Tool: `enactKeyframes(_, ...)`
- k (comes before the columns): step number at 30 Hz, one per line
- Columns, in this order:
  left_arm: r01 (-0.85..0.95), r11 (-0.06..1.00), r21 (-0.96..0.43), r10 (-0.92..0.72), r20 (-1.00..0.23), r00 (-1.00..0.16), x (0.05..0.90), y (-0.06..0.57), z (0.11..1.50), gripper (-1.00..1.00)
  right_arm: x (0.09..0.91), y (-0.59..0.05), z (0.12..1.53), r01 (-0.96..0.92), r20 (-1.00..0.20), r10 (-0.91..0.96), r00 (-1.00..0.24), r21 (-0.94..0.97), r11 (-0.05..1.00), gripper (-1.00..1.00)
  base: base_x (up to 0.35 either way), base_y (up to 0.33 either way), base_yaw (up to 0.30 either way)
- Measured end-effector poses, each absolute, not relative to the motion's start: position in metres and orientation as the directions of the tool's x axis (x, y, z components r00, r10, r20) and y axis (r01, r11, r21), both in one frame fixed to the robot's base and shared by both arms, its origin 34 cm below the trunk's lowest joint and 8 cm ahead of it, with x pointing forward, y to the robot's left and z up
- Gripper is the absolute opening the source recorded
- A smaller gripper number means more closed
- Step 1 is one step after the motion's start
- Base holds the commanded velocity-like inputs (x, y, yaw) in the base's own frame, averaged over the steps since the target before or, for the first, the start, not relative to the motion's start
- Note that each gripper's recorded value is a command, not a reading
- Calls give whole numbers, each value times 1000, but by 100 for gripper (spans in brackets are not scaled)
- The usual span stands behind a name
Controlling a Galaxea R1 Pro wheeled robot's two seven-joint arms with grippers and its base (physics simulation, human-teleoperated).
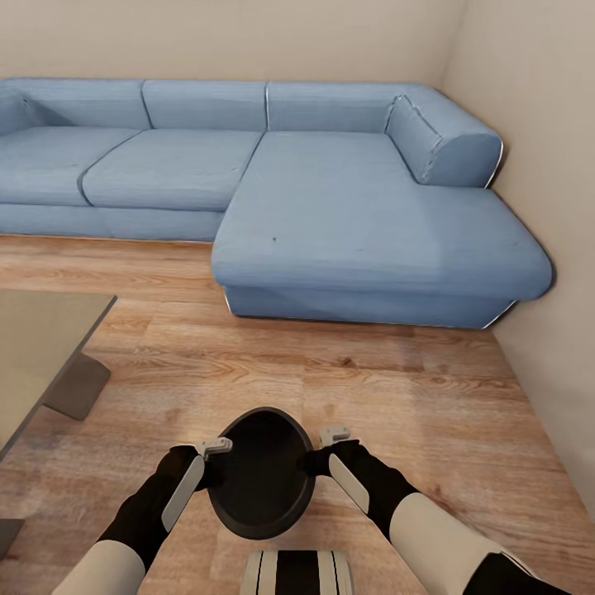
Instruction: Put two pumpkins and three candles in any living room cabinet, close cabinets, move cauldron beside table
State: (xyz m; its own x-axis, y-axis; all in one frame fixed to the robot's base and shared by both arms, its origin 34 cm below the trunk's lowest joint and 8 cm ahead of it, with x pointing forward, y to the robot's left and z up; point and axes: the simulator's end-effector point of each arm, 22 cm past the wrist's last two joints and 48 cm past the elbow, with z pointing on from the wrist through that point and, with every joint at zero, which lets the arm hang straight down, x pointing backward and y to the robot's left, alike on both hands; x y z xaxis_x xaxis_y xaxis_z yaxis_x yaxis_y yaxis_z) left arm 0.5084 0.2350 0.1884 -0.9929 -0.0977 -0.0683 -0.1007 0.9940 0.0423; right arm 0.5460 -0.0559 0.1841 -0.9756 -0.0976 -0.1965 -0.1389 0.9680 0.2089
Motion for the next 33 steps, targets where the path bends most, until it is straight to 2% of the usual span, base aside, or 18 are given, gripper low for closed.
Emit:
enactKeyframes(28,-108,992,63,-104,-61,-993,511,235,192,-100,550,-58,184,-132,-189,-91,-978,218,967,-100,0,0,0)
enactKeyframes(33,-121,992,39,-118,-67,-991,510,224,189,-100,554,-67,187,-149,-190,-111,-975,202,968,-100,0,0,189)
